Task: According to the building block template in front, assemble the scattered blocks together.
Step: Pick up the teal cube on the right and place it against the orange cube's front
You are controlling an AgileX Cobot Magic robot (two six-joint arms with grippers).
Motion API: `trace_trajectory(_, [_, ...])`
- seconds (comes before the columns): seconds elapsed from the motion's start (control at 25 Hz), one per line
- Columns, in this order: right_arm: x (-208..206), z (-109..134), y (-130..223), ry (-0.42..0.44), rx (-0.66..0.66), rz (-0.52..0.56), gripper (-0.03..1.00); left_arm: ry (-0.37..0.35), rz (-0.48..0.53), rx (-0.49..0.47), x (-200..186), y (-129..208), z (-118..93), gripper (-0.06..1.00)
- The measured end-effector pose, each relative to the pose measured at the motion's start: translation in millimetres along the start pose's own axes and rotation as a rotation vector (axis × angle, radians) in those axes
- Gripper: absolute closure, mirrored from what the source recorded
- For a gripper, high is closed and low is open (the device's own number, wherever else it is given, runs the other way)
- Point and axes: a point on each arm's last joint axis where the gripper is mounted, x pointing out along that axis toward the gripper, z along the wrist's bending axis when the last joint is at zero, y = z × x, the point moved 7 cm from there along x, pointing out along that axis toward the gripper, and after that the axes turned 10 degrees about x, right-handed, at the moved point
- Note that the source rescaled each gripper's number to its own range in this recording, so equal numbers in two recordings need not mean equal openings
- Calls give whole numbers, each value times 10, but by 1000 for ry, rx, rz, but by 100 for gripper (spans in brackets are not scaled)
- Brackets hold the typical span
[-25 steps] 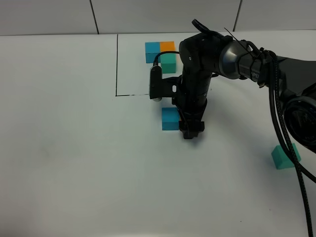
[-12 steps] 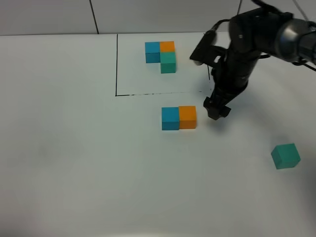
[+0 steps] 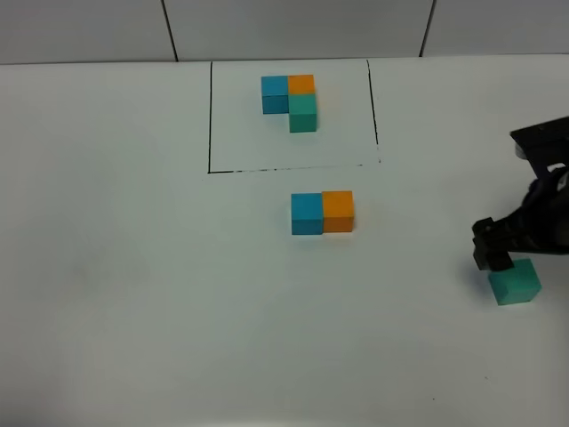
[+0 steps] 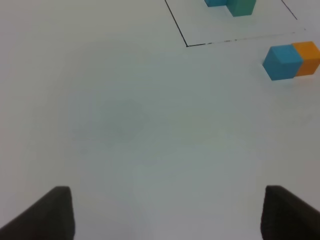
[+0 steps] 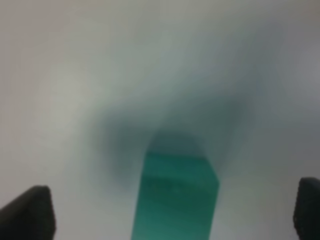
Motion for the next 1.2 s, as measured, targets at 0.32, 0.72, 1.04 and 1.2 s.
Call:
trace_trajectory(0.32, [213,-173,242,-13,110,48,5,0,0,0,0,0,0,26])
trace_trajectory(0.72, [500,-150,294,-32,108,61,22,0,0,0,0,0,0,26])
trace_trajectory(1.04, [564,-137,283,-40,152,59,96,0,0,0,0,0,0,26])
trace_trajectory(1.2, [527,14,301,-56,166,67,96,0,0,0,0,0,0,26])
